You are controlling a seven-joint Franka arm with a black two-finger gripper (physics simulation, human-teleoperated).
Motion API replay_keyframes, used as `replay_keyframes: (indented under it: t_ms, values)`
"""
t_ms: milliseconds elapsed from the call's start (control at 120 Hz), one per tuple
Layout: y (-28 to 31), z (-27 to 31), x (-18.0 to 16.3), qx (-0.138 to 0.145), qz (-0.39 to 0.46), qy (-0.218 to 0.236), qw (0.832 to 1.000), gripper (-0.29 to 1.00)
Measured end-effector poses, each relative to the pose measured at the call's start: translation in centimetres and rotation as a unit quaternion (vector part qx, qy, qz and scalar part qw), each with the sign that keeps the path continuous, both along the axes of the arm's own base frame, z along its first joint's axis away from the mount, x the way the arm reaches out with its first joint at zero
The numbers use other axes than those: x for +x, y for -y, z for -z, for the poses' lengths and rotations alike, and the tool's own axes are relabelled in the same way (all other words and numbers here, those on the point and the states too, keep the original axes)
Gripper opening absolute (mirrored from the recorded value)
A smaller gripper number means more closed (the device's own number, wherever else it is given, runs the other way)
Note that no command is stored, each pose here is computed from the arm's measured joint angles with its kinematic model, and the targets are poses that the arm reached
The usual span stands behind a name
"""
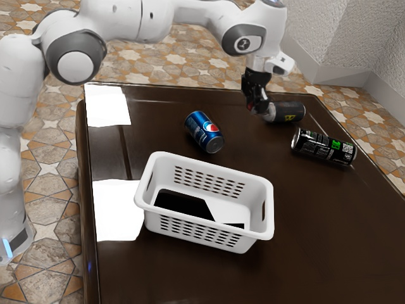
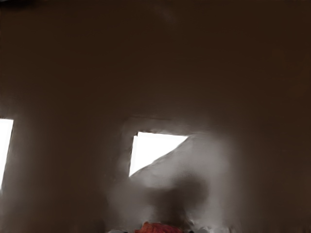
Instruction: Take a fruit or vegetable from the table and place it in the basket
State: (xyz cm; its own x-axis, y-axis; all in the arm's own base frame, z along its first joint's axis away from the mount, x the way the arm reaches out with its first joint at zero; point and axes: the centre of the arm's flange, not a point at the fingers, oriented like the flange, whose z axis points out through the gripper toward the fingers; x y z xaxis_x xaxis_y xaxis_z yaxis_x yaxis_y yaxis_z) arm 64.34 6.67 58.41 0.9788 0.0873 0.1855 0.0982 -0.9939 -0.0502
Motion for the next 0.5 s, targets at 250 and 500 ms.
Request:
replay_keyframes:
  t_ms: [250,500]
  values:
    - [5.8,-2.5,-12.3,0.011,0.042,-0.019,0.999,0.14]
    - [10.5,-1.0,-15.7,0.027,0.081,-0.039,0.996,0.14]
